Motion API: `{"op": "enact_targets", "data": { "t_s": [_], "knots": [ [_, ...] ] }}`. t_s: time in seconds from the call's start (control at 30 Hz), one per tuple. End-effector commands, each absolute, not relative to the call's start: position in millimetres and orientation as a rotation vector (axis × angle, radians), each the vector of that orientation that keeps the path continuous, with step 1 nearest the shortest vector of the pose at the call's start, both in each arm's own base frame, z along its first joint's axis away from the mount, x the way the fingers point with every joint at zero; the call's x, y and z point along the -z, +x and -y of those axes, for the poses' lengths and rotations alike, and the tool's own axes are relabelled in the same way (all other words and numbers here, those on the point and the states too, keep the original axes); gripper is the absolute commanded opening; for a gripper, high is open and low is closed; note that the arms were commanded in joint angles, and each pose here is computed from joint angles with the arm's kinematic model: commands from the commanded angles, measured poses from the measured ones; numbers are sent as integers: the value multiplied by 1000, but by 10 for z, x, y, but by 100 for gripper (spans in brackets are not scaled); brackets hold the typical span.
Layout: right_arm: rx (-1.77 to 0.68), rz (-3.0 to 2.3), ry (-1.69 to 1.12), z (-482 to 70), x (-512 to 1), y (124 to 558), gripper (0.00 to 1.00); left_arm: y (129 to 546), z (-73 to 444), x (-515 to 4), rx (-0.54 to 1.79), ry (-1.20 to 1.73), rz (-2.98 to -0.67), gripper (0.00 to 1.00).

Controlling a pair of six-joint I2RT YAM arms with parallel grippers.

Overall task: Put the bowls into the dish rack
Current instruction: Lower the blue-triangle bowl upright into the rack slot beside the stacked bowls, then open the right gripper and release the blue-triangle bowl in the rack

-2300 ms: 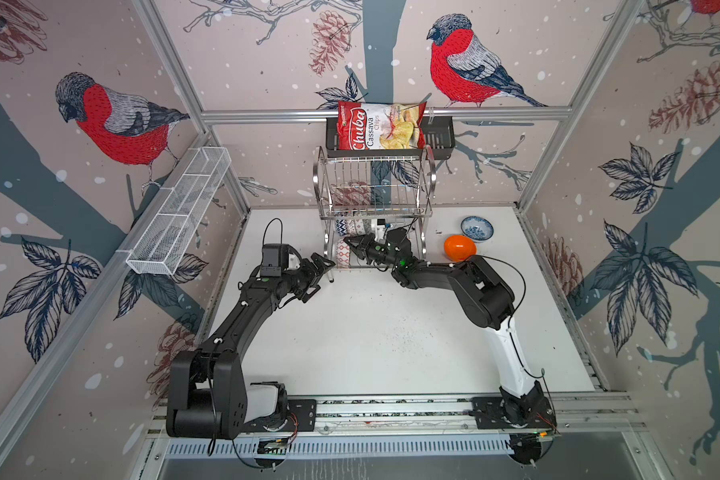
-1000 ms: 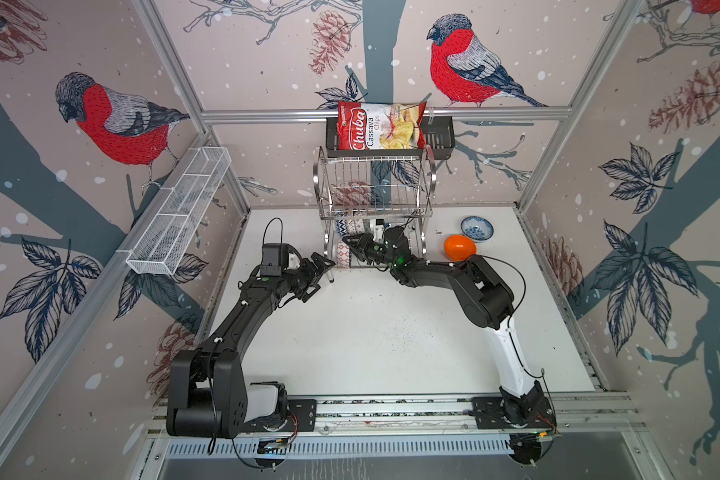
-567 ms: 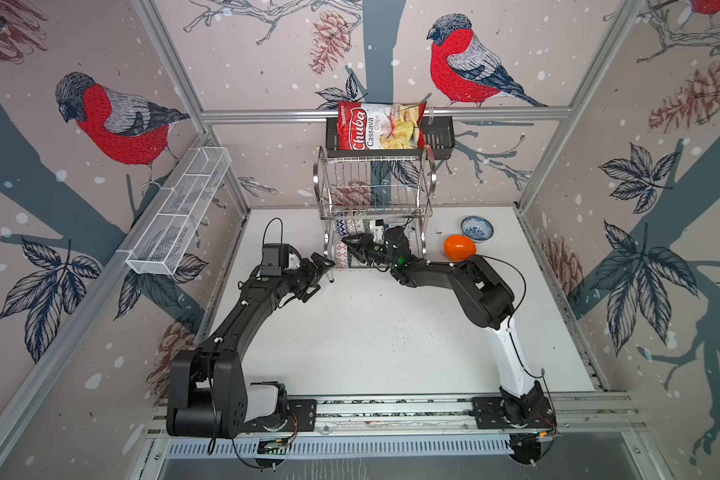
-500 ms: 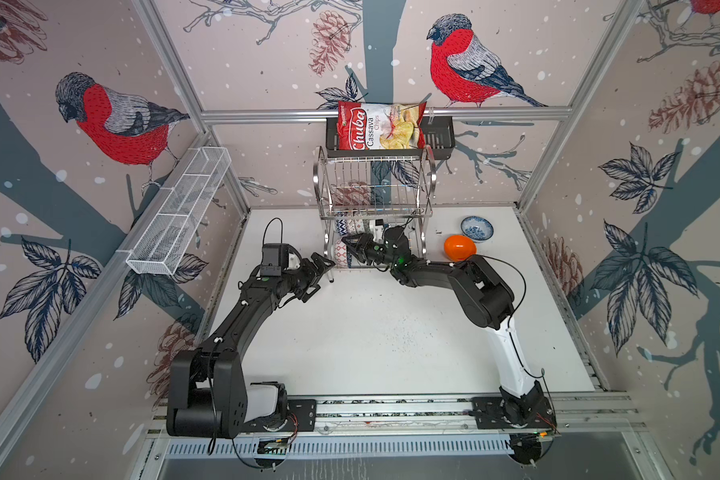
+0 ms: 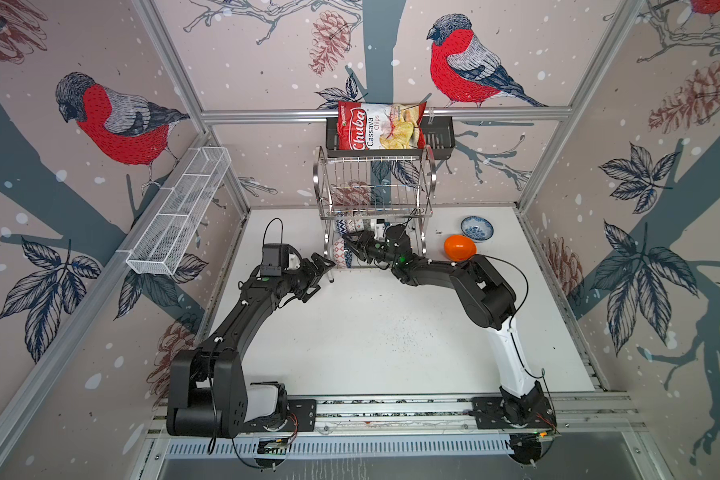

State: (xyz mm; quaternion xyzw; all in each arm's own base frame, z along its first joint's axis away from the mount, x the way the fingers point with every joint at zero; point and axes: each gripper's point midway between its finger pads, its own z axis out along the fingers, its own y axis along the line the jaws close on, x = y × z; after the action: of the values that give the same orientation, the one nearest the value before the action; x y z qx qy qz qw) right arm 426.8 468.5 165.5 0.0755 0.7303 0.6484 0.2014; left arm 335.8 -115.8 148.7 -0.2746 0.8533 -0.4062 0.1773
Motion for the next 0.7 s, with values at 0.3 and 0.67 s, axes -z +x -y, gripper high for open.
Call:
{"op": "enact_targets", "data": {
  "t_s": [0.3, 0.67],
  "knots": [
    [-1834, -1966, 181, -4558, -1907, 4217, 54, 3412, 1148, -1561, 1153, -763, -2389, 97],
    [-1833, -1966, 169, -4412, -1918, 4043, 59, 3362, 1144, -1606, 1181, -785, -2341, 97]
  ]
}}
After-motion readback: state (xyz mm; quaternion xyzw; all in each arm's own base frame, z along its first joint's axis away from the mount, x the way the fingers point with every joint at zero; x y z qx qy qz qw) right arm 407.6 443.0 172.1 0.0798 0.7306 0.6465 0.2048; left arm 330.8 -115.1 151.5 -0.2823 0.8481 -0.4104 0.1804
